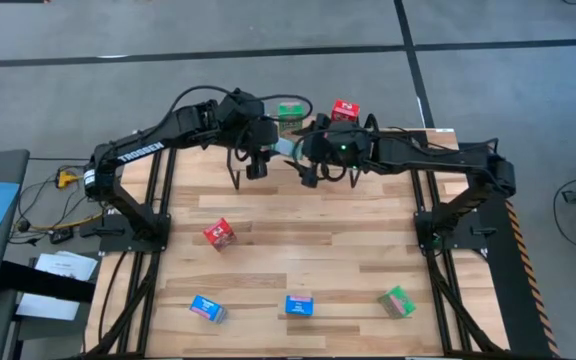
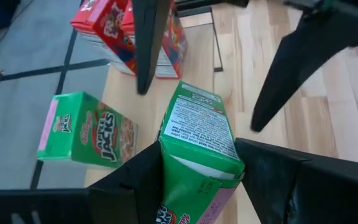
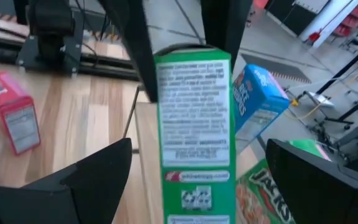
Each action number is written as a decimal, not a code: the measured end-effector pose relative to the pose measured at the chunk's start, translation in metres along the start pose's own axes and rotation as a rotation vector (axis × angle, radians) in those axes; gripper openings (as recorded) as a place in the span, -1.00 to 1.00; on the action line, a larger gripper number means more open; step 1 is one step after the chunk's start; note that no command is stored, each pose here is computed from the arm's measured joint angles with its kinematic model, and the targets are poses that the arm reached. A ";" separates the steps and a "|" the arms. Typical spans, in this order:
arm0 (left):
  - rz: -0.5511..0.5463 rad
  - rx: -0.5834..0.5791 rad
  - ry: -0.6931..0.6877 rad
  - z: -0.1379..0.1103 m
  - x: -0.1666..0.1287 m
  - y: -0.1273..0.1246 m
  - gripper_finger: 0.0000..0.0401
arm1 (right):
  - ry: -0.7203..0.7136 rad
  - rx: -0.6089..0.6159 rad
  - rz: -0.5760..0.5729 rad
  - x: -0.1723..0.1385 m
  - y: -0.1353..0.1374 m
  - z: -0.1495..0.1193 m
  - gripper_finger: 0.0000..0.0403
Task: Stack cereal on shelf
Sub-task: Put the top green cereal box on the shelf aligned with the green cereal box
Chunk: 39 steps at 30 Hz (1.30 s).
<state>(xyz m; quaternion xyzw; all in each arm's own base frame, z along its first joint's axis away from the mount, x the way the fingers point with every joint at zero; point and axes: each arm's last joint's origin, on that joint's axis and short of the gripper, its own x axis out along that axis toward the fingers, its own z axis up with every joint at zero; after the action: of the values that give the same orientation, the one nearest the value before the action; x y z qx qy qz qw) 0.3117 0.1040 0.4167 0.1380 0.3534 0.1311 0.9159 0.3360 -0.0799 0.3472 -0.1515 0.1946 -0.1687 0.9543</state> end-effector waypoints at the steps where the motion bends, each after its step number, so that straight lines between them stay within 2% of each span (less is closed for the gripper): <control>1: -0.001 0.001 -0.003 0.000 0.000 0.000 -0.13 | -0.007 0.002 -0.003 0.002 0.000 0.000 0.95; 8: -0.004 0.003 -0.014 0.002 0.000 -0.002 -0.13 | -0.005 0.037 -0.010 0.003 -0.002 -0.001 0.85; 17: -0.004 0.000 -0.054 0.006 0.000 -0.001 -0.13 | 0.018 0.063 -0.007 0.003 -0.003 -0.003 0.55; 26: -0.004 0.000 -0.056 0.006 0.000 -0.001 -0.13 | 0.029 0.085 -0.003 0.003 -0.002 -0.004 0.44; 39: -0.005 -0.006 -0.056 0.006 0.000 -0.002 -0.13 | 0.026 0.108 0.003 0.003 0.000 -0.004 0.16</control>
<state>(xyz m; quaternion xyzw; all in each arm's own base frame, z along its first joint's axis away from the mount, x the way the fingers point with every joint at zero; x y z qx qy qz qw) 0.3156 0.1015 0.4206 0.1378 0.3277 0.1259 0.9262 0.3366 -0.0819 0.3433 -0.0975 0.1979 -0.1796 0.9587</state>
